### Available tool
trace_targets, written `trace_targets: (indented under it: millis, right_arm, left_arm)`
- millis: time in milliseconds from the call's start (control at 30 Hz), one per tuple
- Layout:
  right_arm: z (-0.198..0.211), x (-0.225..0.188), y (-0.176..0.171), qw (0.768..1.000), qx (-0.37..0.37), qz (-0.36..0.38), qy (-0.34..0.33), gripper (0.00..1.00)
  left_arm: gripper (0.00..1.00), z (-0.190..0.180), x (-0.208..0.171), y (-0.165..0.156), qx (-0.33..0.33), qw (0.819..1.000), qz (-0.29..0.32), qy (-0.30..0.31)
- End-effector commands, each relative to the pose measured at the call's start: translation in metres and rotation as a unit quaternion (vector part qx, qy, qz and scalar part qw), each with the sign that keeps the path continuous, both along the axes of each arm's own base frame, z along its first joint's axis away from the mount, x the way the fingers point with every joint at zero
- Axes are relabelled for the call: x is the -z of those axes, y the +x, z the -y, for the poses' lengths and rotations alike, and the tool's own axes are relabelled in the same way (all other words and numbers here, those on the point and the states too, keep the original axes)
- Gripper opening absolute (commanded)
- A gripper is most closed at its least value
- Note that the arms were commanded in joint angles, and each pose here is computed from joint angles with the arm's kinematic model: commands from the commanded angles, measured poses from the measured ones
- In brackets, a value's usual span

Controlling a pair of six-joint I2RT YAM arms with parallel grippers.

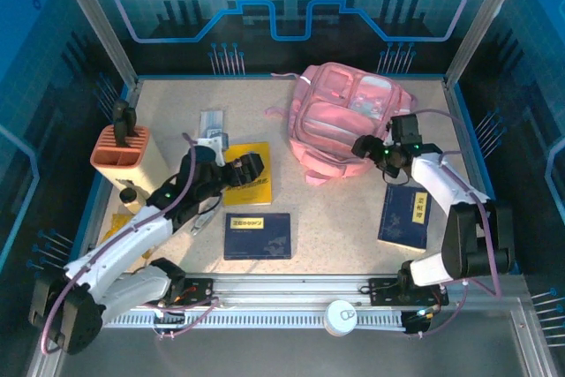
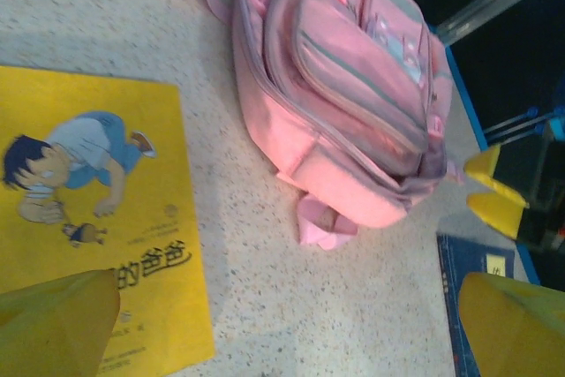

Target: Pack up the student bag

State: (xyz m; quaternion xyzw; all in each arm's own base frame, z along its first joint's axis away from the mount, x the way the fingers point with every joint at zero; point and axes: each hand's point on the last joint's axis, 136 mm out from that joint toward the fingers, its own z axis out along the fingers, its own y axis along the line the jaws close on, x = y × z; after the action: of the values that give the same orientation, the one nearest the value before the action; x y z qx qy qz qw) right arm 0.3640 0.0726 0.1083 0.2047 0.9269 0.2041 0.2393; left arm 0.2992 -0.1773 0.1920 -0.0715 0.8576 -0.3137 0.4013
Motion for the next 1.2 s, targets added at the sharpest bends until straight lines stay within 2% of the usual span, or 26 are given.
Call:
trace_targets:
  millis: [0,200,367,633,767,967,1067,1167]
  right_arm:
    - [-0.014,-0.003,0.019,1.0,-0.019,0.01,0.009,0.82]
    - [-0.041,0.012,0.037,0.998,-0.055,-0.006,0.014,0.74]
    - [-0.066,0.032,0.038,0.996,-0.078,-0.024,0.019,0.7]
    - [-0.143,0.045,0.016,0.994,-0.082,-0.034,0.055,0.68]
    - [-0.172,0.026,0.011,0.993,-0.102,-0.012,0.06,0.74]
    - [-0.129,-0.029,0.013,0.994,-0.09,0.045,0.047,0.87]
    - [-0.082,-0.028,0.008,0.997,-0.067,0.036,-0.004,0.94]
    - [-0.032,-0.021,0.007,0.999,-0.022,0.019,0.019,0.96]
  left_arm:
    - [0.99,0.017,-0.013,0.009,0.014,0.999,0.025,0.017]
    - [0.99,0.047,-0.011,0.015,0.044,0.998,0.026,0.027]
    - [0.99,0.054,-0.007,0.017,0.048,0.998,0.018,0.03]
    - [0.99,0.042,-0.007,0.015,0.023,0.999,0.013,0.038]
    - [0.99,0.036,-0.008,0.011,0.015,0.999,0.018,0.041]
    - [0.99,0.029,-0.014,0.001,0.016,0.999,0.013,0.04]
    - [0.99,0.038,-0.022,-0.001,0.026,0.999,0.024,0.018]
    - [0.99,0.056,-0.023,-0.001,0.043,0.999,0.025,0.001]
